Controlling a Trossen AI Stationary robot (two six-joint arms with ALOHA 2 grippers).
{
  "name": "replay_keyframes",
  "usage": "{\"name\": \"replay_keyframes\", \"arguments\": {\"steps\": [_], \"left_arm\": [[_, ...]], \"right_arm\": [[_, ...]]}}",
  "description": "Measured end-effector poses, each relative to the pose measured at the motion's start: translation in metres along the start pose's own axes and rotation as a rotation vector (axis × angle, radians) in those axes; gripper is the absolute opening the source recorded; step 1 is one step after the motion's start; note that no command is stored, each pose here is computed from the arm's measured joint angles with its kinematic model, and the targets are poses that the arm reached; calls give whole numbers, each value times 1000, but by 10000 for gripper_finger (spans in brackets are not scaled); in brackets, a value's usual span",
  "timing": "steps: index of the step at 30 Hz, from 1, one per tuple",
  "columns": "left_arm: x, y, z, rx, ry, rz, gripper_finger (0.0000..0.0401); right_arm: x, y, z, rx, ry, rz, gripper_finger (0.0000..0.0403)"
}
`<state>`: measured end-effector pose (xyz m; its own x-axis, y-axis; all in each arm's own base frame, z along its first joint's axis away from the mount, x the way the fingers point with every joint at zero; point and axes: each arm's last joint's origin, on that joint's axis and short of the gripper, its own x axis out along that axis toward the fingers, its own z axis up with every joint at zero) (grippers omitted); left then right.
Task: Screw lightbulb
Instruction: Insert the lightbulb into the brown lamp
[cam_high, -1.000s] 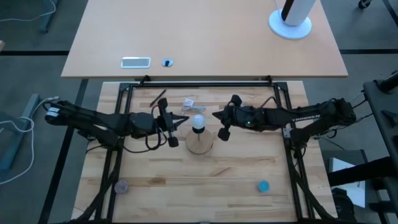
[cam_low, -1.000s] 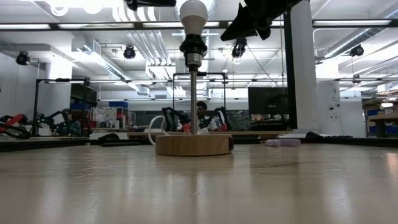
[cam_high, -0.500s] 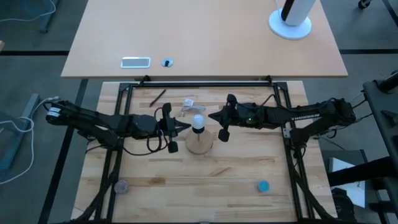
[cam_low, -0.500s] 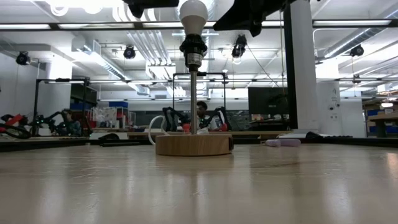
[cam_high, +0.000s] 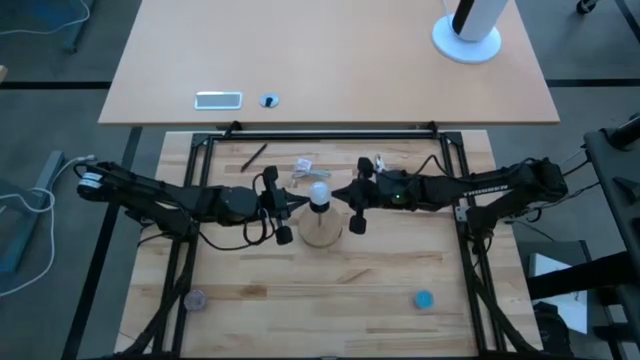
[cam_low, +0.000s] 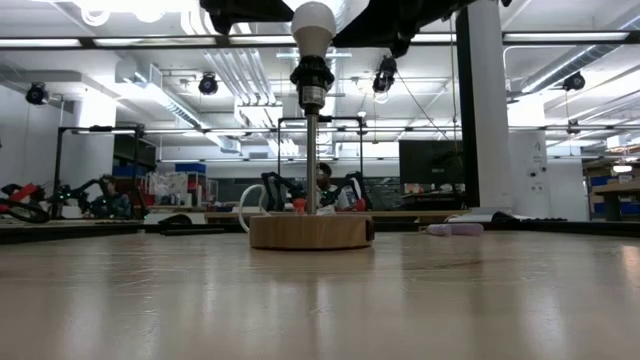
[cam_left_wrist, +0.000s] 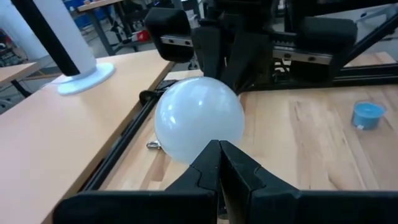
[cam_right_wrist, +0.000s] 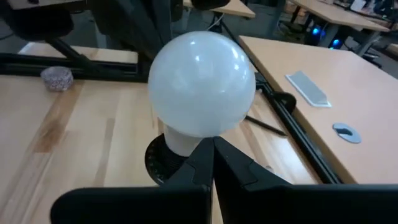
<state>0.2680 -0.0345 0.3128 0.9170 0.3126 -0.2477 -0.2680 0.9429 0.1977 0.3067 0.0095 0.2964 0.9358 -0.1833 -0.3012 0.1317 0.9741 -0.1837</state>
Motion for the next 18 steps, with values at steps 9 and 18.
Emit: {"name": "replay_keyframes", "arguments": {"steps": [9, 18], "left_arm": [[0, 0, -1, -21, 12, 4, 0], [-2, -2, -3, -31, 31, 30, 0]], "right_arm": [[-3, 10, 2, -49, 1, 24, 0], [-4, 7, 2, -23, 35, -86, 0]]}}
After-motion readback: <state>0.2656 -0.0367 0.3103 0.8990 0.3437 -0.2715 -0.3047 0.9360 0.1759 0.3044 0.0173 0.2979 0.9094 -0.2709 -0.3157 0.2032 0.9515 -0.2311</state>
